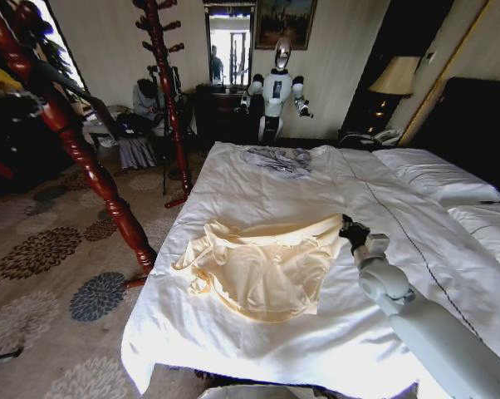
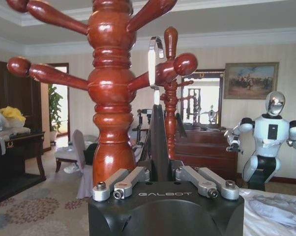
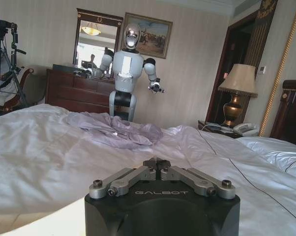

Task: Pick up the clothes from the bed and hang them on the clothes hanger.

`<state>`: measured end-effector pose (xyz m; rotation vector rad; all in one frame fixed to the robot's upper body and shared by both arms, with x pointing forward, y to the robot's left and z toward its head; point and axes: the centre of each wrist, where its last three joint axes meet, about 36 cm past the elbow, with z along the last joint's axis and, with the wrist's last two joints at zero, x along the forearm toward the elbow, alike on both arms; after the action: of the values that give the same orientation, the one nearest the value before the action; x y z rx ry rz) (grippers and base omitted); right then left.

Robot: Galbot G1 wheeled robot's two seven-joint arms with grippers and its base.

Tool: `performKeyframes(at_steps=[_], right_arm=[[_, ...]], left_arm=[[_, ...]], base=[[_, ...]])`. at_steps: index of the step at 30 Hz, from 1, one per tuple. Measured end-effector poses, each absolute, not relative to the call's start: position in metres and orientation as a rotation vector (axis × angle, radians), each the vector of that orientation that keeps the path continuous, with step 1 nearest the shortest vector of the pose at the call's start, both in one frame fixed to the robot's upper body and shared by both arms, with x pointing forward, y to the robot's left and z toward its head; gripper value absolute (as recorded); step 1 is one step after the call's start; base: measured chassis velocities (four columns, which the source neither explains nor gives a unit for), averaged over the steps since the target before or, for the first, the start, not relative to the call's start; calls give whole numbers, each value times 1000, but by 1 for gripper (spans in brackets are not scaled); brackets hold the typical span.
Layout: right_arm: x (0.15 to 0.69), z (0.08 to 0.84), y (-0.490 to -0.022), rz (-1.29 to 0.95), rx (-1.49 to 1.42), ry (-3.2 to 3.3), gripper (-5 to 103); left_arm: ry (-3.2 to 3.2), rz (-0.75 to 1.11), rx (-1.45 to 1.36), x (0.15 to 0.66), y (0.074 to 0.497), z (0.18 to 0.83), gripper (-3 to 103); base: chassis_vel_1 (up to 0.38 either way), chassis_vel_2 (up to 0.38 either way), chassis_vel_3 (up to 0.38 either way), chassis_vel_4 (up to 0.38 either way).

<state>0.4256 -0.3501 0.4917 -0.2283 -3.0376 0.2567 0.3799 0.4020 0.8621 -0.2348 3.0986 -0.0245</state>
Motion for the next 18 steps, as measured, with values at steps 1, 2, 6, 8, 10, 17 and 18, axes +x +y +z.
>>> performKeyframes(at_steps=[1,2,6,8,10,17,18], right_arm=[[426,492,-350,257,-228,-3038,0],[426,492,-350,258,-228,-3037,0],[425,491,-350,256,-229,-3037,0],[425,492,-350,255,-230,-3038,0],[426,492,-350,255,-231,-3038,0],[426,490,-351,252,-238,-3034,0],[426,490,-351,252,-238,-3034,0]], left_arm=[[3099,-24,-235,380,402,862,16],[3092,-15,-221,378,400,863,16],[3074,18,-174,374,393,863,16],[3069,35,-132,372,386,859,16],[3067,36,-115,371,384,856,16],[3050,59,44,372,369,840,16],[3050,59,44,372,369,840,16]], base=[[0,0,0,0],[0,0,0,0],[0,0,0,0],[0,0,0,0],[0,0,0,0],[0,0,0,0],[0,0,0,0]])
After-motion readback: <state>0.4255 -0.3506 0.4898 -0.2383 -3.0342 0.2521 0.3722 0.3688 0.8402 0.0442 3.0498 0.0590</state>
